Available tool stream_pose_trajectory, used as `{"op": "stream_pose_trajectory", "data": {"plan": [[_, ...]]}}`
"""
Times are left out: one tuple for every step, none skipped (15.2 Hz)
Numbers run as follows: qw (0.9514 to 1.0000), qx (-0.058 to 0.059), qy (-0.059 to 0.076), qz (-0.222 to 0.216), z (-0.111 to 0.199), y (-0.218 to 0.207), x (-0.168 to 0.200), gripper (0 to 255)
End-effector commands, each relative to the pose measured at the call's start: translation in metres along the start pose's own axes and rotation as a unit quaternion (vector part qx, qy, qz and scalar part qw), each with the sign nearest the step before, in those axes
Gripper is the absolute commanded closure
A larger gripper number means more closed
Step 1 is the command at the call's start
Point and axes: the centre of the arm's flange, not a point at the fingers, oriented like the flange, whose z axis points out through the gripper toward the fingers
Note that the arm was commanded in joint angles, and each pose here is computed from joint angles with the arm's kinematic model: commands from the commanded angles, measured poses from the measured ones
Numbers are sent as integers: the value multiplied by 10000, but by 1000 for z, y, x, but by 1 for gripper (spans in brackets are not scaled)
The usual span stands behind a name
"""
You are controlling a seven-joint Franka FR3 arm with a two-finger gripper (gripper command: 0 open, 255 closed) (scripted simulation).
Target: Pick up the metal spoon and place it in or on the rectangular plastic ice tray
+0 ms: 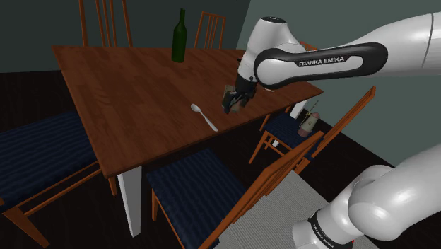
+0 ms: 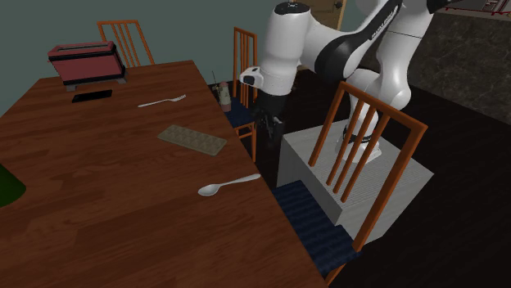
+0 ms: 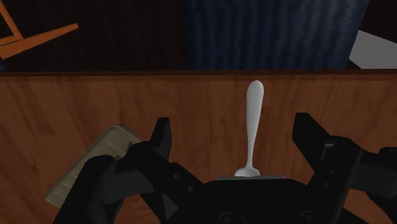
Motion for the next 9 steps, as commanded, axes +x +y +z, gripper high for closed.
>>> {"op": "stream_pose_trajectory", "data": {"plan": [[10000,-50,27,-18,20,-11,19,0],[10000,-77,39,-26,27,-16,28,0],[9999,-104,50,-34,35,-22,37,0],[9999,-131,62,-43,43,-28,46,0],[9998,-158,74,-51,51,-34,55,0],[9998,-185,86,-59,58,-39,64,0],[9997,-212,97,-68,66,-45,74,0],[9996,-239,109,-76,74,-51,83,0],[9995,-266,121,-84,82,-56,92,0]]}}
